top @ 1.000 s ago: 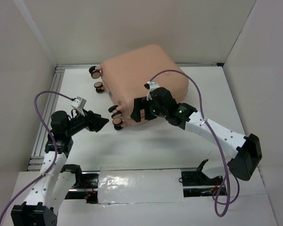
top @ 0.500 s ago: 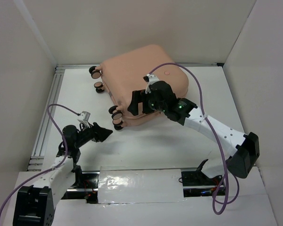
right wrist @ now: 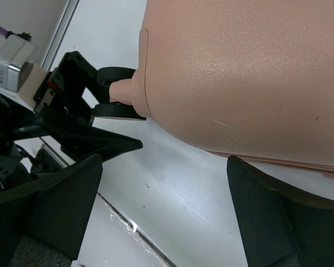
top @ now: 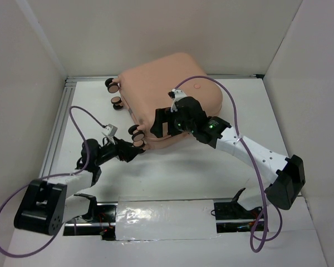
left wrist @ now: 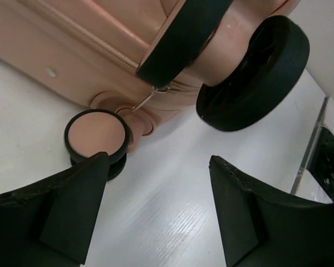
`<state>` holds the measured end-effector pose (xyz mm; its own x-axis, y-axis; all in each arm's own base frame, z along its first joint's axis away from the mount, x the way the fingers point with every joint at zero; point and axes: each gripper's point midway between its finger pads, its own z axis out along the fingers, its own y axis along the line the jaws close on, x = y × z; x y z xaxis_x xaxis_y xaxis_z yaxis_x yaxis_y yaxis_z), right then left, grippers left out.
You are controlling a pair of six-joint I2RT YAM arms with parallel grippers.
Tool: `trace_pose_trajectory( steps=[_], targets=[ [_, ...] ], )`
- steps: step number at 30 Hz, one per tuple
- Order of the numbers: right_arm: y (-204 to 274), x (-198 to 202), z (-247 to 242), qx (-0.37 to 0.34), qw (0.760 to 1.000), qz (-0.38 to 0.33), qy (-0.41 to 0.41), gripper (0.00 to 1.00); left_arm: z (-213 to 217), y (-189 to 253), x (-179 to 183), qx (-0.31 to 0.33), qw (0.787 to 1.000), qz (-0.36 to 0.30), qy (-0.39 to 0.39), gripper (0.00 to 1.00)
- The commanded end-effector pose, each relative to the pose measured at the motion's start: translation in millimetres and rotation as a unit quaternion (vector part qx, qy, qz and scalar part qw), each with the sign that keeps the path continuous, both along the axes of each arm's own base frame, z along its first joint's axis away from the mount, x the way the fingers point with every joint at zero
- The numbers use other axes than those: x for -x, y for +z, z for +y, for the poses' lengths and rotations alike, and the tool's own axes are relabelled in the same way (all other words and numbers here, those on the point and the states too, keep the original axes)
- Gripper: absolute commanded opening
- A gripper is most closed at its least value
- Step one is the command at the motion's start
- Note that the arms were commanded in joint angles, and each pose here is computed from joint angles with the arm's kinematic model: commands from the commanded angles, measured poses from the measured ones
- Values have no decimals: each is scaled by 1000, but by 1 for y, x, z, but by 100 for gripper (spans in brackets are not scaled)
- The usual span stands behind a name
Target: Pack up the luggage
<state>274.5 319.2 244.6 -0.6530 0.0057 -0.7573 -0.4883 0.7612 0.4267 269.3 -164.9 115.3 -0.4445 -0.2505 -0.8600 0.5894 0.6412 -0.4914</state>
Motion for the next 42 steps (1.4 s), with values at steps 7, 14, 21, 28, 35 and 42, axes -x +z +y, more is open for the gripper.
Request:
trace_pose_trajectory(
  steps=[7, 14, 21, 28, 35, 42],
  targets=[
    [11, -4, 10, -18, 1000, -21, -8, 99, -28, 38, -21, -3, 984, -124, -127, 77],
    [14, -7, 3, -18, 999, -28, -28, 99, -32, 24, -27, -14, 982, -113, -150, 61],
    [15, -7, 3, -21, 999, -25, -30, 99, -34, 23, -35, -11, 982, -114, -150, 44],
    [13, -7, 2, -19, 999, -21, -36, 99, -33, 25, -50, -11, 984, -115, -132, 48],
    [13, -7, -1, -18, 999, -23, -40, 99, -28, 20, -59, -26, 987, -116, -106, 47],
    [13, -10, -1, -13, 999, -27, -42, 99, -33, 20, -62, -19, 986, -115, -116, 56]
  ],
)
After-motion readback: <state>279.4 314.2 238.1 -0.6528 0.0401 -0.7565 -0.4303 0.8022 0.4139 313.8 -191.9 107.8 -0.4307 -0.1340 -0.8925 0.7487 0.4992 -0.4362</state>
